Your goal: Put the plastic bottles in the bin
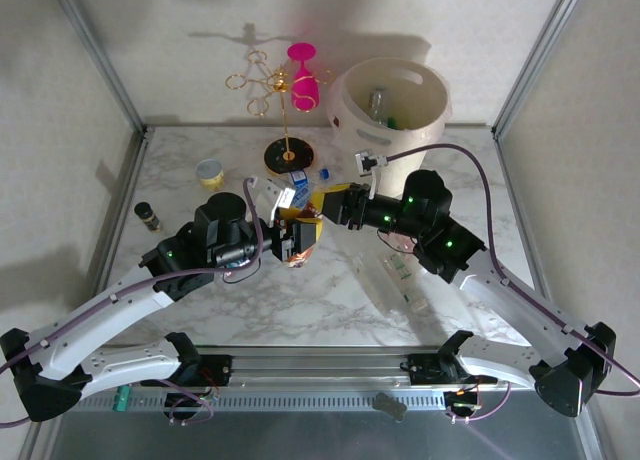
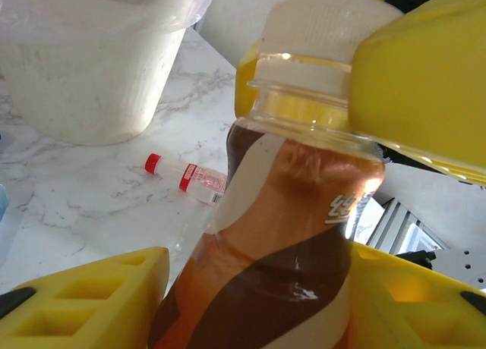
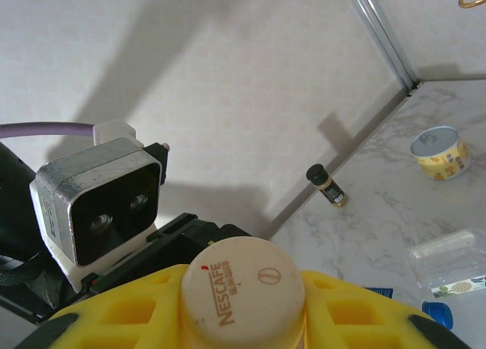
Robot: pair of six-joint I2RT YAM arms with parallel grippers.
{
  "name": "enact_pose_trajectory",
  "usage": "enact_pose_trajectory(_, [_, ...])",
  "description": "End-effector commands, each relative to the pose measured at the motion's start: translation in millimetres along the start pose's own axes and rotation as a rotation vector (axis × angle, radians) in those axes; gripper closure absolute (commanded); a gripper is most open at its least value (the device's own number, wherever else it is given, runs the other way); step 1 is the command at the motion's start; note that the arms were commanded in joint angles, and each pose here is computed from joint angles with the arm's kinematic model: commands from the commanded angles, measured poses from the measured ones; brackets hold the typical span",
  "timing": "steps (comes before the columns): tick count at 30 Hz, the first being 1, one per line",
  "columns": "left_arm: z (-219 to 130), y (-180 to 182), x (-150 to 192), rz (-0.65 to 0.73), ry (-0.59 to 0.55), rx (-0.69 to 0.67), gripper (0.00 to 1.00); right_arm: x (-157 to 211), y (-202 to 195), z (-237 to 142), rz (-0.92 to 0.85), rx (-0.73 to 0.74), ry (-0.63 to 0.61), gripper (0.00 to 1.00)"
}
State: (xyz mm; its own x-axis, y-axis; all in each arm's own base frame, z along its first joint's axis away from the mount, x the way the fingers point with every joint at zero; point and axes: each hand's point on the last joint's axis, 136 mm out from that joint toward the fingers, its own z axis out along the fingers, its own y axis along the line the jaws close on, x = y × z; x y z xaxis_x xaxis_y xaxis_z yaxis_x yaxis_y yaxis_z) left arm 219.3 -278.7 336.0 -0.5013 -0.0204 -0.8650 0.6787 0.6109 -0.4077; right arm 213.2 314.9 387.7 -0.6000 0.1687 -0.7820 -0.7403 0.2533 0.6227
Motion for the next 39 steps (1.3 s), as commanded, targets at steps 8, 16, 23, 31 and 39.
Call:
enact_pose_trajectory(8, [-19,-8,-38,0.017,-0.14,-0.015,0.15,-27,-9,-9,-0.069,0.151,-0.09,0.78])
enact_pose_trajectory(16, [-78,34,-81,-0.007,-0.407,-0.302,0.13,-100,-55,-40,-0.151,0.487,-0.24,0.8])
enact_pose_trajectory(23, [-88,58,-69,0.004,-0.421,-0.423,0.13,-192,-85,-89,-0.224,0.691,-0.443,0.8])
enact_pose_trajectory(31, [-60,85,-23,-0.037,-0.35,-0.469,0.14,-270,-127,-121,-0.274,0.917,-0.602,0.8])
enact_pose_trajectory(39, [-40,93,-2,-0.001,-0.271,-0.482,0.14,-303,-195,-105,-0.303,1.091,-0.576,0.8])
